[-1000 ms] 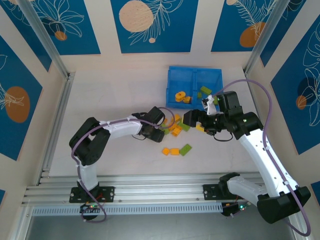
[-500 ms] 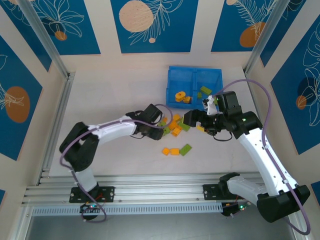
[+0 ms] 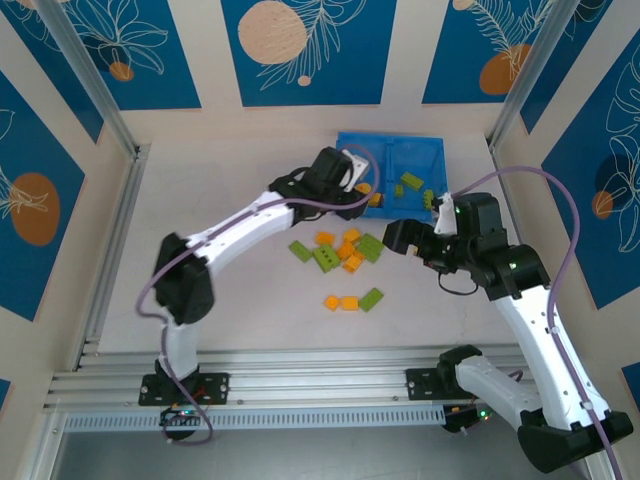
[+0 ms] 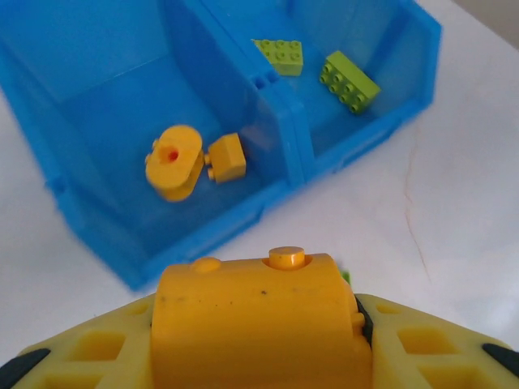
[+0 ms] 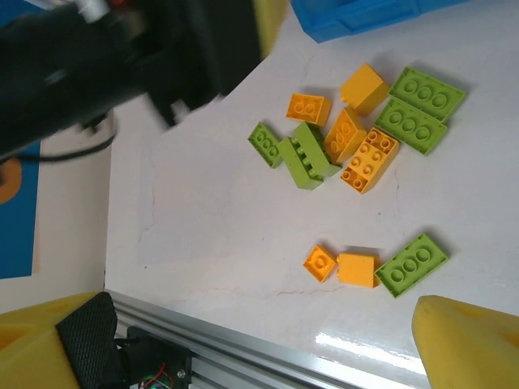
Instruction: Sort the legos into containers by color
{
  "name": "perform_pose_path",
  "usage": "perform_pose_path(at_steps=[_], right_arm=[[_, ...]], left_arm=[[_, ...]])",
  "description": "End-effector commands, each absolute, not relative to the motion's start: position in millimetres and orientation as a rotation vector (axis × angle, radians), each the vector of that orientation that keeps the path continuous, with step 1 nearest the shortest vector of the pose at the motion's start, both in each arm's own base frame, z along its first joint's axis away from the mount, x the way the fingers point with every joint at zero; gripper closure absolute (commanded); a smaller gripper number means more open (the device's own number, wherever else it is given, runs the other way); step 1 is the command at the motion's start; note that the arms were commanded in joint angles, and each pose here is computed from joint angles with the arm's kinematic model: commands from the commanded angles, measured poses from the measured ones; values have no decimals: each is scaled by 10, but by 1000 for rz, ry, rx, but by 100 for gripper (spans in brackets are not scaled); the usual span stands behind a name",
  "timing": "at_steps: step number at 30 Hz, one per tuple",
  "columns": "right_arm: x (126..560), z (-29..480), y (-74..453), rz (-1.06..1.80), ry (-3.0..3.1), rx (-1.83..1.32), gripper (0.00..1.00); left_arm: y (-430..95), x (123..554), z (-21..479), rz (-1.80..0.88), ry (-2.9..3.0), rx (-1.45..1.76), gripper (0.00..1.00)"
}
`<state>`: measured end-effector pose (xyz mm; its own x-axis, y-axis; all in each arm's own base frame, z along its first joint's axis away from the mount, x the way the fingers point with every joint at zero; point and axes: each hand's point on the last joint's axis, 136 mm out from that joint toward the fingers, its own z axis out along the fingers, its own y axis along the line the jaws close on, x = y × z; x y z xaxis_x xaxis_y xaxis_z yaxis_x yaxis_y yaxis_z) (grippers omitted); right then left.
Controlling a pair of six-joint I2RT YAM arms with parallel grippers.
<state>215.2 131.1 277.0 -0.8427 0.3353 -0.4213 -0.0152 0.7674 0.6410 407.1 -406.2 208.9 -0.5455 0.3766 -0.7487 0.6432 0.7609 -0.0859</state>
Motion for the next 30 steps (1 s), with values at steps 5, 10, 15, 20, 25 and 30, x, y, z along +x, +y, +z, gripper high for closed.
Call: perform_pose_path(at_steps=[5,10,15,20,25,30], right_arm=[[1975,2720,1175,858,2425,305,5],[1902,2656,1156,871,2425,327,4],[1875,2664,1166,884,2428,326,5],[1874,2657,1145,870,2422,329,5],[1902,2621,1120,843,2426,331,4],[1953,2496,1075,796,2448,368,6]], left_arm=[[-4356,4926,1682,-392,2186,734,63],[-4591,5174,1734,-497,2135,625,56],[-4590,5371,1832,-501,2071,515,43],[-4585,5308,2246,-550,2019,504,31],[-4475,4945,2979,-611,1973,546,33],[-4197,4267,3661,-702,1837,614,34]])
